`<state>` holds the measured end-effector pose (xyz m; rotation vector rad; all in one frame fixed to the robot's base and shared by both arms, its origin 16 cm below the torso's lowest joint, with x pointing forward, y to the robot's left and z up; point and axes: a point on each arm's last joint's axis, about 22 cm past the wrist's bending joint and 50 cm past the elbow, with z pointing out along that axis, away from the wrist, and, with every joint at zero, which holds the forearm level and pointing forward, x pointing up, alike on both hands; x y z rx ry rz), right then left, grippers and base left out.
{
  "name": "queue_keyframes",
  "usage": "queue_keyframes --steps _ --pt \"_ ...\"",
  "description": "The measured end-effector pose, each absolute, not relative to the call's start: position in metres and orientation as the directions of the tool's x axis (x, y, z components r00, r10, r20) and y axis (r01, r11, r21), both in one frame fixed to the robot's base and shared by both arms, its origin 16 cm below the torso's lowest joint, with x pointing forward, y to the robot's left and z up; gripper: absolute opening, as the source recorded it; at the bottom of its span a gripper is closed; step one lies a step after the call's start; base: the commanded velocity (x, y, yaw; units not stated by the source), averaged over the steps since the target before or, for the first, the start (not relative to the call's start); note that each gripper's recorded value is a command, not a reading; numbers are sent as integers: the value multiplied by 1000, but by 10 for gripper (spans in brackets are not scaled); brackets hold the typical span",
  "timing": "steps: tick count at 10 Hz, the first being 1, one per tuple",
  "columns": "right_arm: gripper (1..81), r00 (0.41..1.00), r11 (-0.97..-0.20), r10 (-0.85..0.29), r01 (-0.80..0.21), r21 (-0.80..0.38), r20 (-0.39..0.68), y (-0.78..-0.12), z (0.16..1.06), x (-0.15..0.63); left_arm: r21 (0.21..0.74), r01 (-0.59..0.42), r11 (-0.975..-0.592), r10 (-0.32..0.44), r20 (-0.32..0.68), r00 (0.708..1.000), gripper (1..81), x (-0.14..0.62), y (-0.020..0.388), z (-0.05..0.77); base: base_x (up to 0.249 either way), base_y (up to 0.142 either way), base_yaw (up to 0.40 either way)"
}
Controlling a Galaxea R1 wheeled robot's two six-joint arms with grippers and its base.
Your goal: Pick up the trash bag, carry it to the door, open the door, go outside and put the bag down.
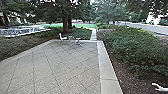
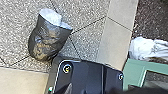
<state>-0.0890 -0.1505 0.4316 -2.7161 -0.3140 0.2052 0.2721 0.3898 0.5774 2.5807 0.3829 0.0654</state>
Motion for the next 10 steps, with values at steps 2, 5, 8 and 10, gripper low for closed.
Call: queue_keyframes --steps 2,5,8,10 --pt "811 968 -897 244 199 -395 -66 -151 430 -76 494 212 -843 219 -45 975 811 228 349 546 0 0 0" --pt "811 968 -897 243 199 -394 -65 -151 430 -77 462 160 -872 139 -81 987 811 148 314 501 0 0 0" --pt "811 981 -907 183 146 -394 -59 -148 430 -82 452 67 -889 15 -118 993 811 82 268 468 0 0 0" --pt "811 988 -913 143 108 -395 -61 -146 430 -90 437 -6 -899 -57 -104 993 811 58 243 453 0 0 0"
